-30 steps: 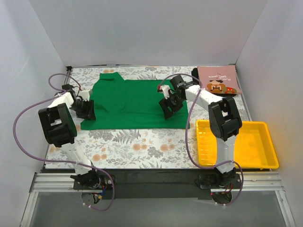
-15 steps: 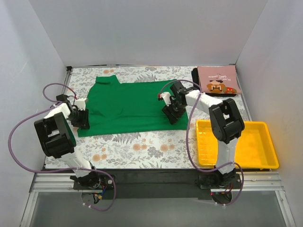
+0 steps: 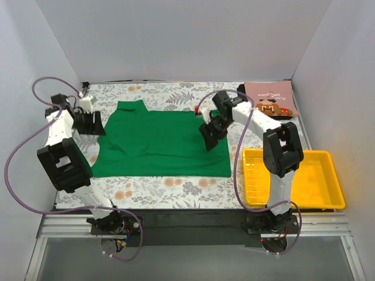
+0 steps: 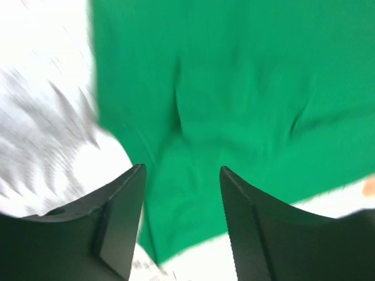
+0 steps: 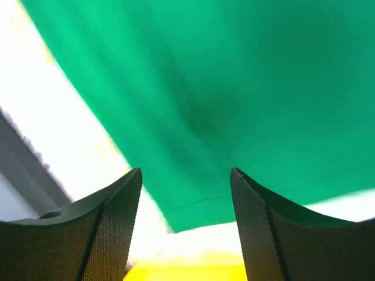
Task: Fold and stack the t-shirts
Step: Fold the tshirt
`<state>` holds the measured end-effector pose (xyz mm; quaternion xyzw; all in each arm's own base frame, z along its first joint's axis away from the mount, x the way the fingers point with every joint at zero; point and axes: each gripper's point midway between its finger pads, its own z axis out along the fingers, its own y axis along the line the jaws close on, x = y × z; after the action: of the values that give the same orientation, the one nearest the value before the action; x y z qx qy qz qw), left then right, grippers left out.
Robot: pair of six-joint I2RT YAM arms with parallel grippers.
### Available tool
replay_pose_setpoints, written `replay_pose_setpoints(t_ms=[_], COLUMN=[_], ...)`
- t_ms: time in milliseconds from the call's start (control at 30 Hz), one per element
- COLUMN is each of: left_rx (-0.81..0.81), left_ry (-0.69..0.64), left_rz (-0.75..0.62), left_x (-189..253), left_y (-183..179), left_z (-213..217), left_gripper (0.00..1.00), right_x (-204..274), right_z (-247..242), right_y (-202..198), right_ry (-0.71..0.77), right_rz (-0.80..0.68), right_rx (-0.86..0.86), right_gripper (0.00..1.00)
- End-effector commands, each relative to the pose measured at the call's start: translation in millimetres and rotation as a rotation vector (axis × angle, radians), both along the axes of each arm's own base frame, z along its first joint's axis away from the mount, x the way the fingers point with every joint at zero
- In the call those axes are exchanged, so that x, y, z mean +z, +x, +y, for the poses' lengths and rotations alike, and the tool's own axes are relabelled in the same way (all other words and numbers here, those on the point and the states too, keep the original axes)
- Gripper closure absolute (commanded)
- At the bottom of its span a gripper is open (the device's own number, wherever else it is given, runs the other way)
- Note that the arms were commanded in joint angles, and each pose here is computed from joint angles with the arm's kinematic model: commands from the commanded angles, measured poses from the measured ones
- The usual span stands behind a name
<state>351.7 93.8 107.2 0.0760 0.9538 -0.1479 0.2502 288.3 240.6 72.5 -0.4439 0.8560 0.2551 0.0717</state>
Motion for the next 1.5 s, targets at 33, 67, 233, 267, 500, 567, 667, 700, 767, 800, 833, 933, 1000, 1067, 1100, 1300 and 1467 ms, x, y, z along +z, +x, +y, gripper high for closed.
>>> replay_pose_setpoints(t_ms=[33, 67, 233, 267, 500, 567, 667, 700, 767, 800, 833, 933, 1000, 1067, 1100, 1300, 1467], left_rx=[0.031, 0.044, 0.118, 0.133, 0.145, 0.149, 0.150, 0.152, 0.156, 0.156, 0.161, 0.171, 0.175, 0.185, 0.182, 0.203, 0.222], left_ry=[-0.127, -0.117, -0.116, -0.142, -0.151, -0.144, -0.119, -0.114, -0.108, -0.107, -0.108, -0.119, -0.125, -0.124, -0.120, -0.090, -0.052], left_rz=[-0.184, -0.192, -0.237, -0.233, -0.242, -0.234, -0.220, -0.215, -0.210, -0.213, -0.213, -0.220, -0.230, -0.224, -0.231, -0.212, -0.236], left_x=[50.4, 47.6, 41.0, 40.5, 23.8, 15.6, 3.4, 0.1, -6.2, -6.7, -8.5, -9.9, -9.2, -13.2, -12.0, -33.6, -44.1], left_y=[72.7, 92.0, 161.5, 169.1, 204.4, 204.7, 204.6, 204.6, 206.7, 208.1, 210.1, 219.1, 225.6, 228.7, 232.2, 240.9, 256.2], left_z=[-17.9, -14.8, -20.5, -23.3, -28.0, -26.4, -23.0, -21.9, -20.0, -19.6, -18.1, -17.6, -15.9, -15.1, -16.1, -13.3, -6.8], left_gripper=[0.46, 0.45, 0.44, 0.44, 0.44, 0.44, 0.44, 0.44, 0.44, 0.43, 0.43, 0.43, 0.43, 0.41, 0.39, 0.37, 0.37], right_x=[51.2, 38.2, 29.5, 23.7, -2.9, -3.3, -14.2, -15.8, -20.5, -22.0, -24.0, -30.8, -37.3, -44.2, -47.0, -53.6, -53.9], right_z=[-19.8, -31.2, -55.5, -56.6, -55.9, -50.9, -46.1, -45.5, -43.9, -44.5, -42.5, -40.5, -40.5, -41.0, -41.8, -43.6, -44.2], right_y=[114.1, 132.8, 210.2, 227.9, 278.3, 286.1, 290.1, 291.2, 294.2, 294.9, 293.9, 291.2, 286.8, 281.3, 279.0, 273.0, 271.6], right_ry=[0.065, 0.042, -0.055, -0.058, -0.027, 0.004, 0.022, 0.023, 0.023, 0.023, 0.029, 0.036, 0.031, 0.028, 0.023, 0.012, 0.004], right_rz=[-0.232, -0.230, -0.387, -0.422, -0.550, -0.586, -0.578, -0.578, -0.582, -0.581, -0.576, -0.558, -0.542, -0.523, -0.516, -0.495, -0.491], right_rx=[-0.114, -0.144, -0.222, -0.236, -0.321, -0.316, -0.310, -0.308, -0.303, -0.302, -0.296, -0.288, -0.284, -0.277, -0.274, -0.262, -0.261], right_gripper=[0.29, 0.28, 0.28, 0.29, 0.40, 0.41, 0.42, 0.42, 0.42, 0.42, 0.42, 0.43, 0.43, 0.43, 0.44, 0.62, 0.99])
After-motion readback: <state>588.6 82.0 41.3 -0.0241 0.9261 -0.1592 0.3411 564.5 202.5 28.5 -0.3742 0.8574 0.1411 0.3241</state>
